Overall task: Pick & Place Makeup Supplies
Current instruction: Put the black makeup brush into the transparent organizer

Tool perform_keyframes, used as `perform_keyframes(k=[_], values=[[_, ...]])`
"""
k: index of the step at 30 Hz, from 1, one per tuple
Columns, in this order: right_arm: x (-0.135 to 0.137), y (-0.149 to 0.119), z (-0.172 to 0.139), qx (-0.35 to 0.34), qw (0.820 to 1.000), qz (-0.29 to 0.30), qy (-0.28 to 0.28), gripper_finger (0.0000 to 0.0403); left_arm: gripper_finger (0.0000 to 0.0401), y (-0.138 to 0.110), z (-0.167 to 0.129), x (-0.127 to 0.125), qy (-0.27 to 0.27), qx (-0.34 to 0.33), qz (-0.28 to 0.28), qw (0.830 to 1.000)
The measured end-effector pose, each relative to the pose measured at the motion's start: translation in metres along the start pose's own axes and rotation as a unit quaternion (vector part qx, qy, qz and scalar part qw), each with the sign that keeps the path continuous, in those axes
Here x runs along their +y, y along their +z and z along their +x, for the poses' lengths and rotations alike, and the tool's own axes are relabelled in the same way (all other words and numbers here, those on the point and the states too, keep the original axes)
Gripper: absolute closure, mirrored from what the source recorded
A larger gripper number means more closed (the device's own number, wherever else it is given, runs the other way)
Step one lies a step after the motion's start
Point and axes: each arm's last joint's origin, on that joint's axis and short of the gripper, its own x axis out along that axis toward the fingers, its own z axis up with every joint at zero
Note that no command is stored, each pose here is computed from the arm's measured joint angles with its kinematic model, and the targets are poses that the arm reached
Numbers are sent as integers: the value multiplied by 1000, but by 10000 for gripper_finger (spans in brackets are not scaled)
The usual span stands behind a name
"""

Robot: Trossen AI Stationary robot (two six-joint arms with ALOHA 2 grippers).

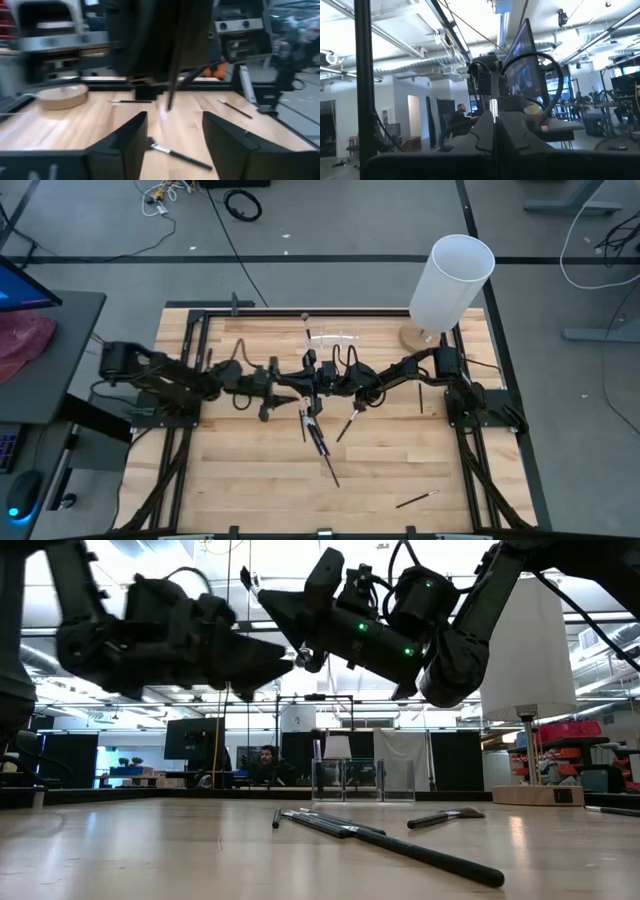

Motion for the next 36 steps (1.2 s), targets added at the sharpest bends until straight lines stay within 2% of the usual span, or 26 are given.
perform_keyframes(k=[4,8,18,25,30,36], values=[[1,-1,-1,2,1000,0,0,395,176,-1,11,2,0,-4,-3,1000],[1,-2,-5,2,1000,-1,0,395,184,3,11,2,10,-28,0,1000],[2,-3,-8,4,1000,-2,1,395,277,7,11,-2,28,-52,1,998],[2,-4,-8,9,1000,2,-2,392,382,8,12,-6,19,-54,5,998],[1,-10,-10,36,999,15,-3,372,386,3,13,-9,17,-27,-1,999],[-4,-25,-30,116,991,62,-17,321,390,-12,13,-6,59,50,-17,997]])
